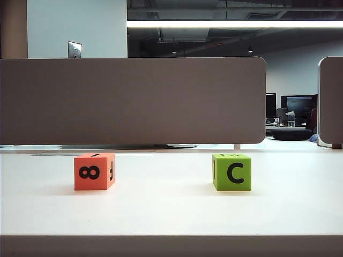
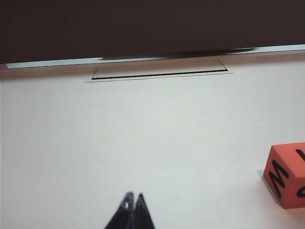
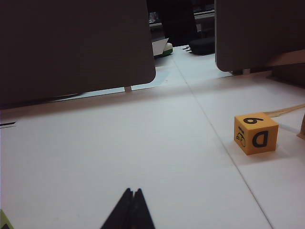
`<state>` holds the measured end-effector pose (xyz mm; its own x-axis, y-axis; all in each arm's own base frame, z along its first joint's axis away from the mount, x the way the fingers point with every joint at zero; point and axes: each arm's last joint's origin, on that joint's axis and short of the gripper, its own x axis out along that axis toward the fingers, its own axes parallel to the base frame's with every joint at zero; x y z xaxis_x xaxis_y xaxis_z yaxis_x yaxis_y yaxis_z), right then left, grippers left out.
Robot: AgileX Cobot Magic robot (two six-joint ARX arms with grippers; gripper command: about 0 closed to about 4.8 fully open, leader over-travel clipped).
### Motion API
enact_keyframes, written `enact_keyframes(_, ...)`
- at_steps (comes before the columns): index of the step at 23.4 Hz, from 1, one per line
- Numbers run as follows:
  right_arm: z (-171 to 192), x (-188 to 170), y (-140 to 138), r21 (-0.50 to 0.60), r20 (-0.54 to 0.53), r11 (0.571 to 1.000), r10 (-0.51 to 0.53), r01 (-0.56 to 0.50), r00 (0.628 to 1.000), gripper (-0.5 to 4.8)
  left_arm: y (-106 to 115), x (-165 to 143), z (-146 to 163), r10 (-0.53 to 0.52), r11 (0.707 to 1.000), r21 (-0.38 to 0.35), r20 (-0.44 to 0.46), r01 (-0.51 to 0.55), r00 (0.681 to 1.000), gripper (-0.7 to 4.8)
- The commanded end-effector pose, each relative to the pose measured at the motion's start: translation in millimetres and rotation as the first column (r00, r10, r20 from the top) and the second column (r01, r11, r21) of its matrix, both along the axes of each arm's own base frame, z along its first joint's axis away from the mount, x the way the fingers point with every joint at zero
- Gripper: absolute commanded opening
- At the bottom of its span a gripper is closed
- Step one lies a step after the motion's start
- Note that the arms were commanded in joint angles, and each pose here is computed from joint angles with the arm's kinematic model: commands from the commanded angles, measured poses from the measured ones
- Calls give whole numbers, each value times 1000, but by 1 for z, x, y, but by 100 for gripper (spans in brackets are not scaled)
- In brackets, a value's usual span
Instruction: Stack the letter block on the right onto the letter block on the left.
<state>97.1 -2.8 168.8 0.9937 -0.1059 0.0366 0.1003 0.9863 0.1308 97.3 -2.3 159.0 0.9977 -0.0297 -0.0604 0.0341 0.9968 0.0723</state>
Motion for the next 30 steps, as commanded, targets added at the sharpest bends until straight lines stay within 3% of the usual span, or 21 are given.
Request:
enact_keyframes(1, -1, 0, 0, 4, 8, 1000, -3, 3, 1000, -1, 0, 0, 2, -6, 1000, -3, 17, 6, 1000, -5)
enact_keyframes(9, -3, 0, 0, 2, -12, 1000, -3, 3, 1000, -1, -1, 0, 2, -22, 1000, -4, 12, 22, 1000, -5)
enact_keyframes(11, 4, 0, 1, 5, 34, 1000, 29, -29, 999, -1, -1, -1, 4, -35, 999, -9, 5, 35, 999, -5)
enact_keyframes(14, 32, -7, 3, 96, 183, 988, 98, -117, 978, -1, -2, -6, 25, -62, 994, -90, 34, 65, 997, -5)
enact_keyframes(17, 65, -18, 3, 106, 186, 985, 117, -139, 975, -1, -2, -17, 60, -86, 986, -131, 117, 102, 989, -5)
enact_keyframes(21, 102, -29, 3, 107, 167, 985, 117, -136, 979, -2, -3, -30, 92, -118, 983, -120, 183, 142, 976, -5)
enact_keyframes(27, 159, -30, 3, 102, 201, 984, 122, -144, 972, -1, -3, -31, 130, -121, 986, -92, 167, 137, 979, -5)
enact_keyframes(30, 184, -23, 4, 103, 181, 983, 131, -151, 975, -1, -5, -24, 149, -174, 980, -72, 153, 187, 973, -5)
